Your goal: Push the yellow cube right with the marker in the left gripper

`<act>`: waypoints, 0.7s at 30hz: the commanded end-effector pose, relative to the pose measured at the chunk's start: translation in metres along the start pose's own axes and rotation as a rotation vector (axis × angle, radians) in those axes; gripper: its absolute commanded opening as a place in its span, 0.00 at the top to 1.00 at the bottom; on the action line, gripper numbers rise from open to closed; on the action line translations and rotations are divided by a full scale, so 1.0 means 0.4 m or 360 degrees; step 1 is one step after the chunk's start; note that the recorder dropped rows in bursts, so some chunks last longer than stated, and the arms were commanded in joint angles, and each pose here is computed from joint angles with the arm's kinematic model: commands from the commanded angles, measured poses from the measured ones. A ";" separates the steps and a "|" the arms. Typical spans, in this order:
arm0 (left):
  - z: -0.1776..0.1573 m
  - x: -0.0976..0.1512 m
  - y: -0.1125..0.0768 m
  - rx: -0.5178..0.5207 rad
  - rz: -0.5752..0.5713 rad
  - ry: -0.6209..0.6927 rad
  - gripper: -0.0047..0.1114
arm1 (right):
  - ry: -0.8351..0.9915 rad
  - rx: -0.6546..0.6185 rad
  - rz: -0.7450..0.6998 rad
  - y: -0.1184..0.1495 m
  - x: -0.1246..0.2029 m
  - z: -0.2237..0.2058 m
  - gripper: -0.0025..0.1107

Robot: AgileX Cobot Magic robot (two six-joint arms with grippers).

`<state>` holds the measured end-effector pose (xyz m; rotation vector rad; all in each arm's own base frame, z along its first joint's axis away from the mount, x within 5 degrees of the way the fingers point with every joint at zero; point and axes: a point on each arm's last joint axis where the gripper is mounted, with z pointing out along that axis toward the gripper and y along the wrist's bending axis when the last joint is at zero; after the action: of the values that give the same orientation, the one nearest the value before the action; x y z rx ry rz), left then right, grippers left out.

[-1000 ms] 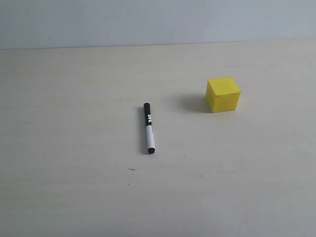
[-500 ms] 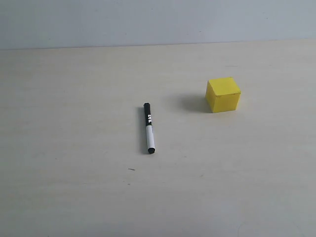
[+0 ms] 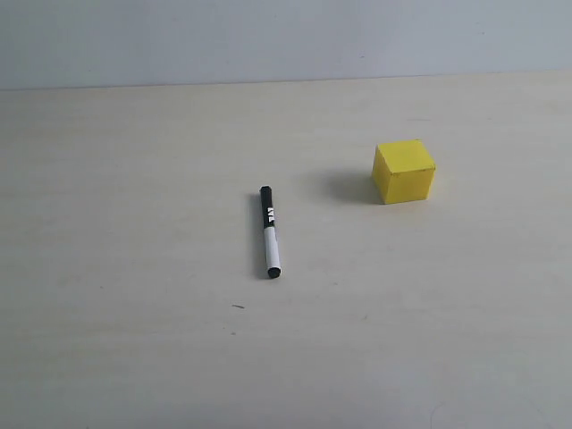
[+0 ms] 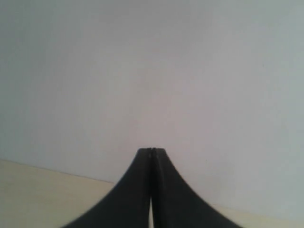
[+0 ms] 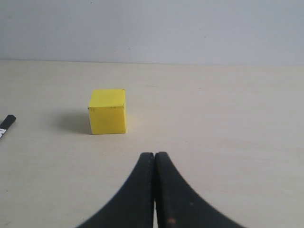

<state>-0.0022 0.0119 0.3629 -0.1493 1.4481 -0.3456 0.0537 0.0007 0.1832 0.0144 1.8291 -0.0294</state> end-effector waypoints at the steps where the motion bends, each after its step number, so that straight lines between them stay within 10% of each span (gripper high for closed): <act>1: -0.034 -0.002 0.003 -0.0079 0.0031 -0.0116 0.96 | -0.0007 -0.0001 -0.0003 0.000 0.002 0.000 0.98; 21: 0.053 0.164 0.025 0.0046 0.0454 -0.0019 0.96 | -0.0007 -0.0001 -0.0003 0.000 0.002 0.000 0.98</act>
<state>0.0204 0.0021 0.3073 0.0390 1.4797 -0.1237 0.0537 0.0007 0.1832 0.0144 1.8291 -0.0294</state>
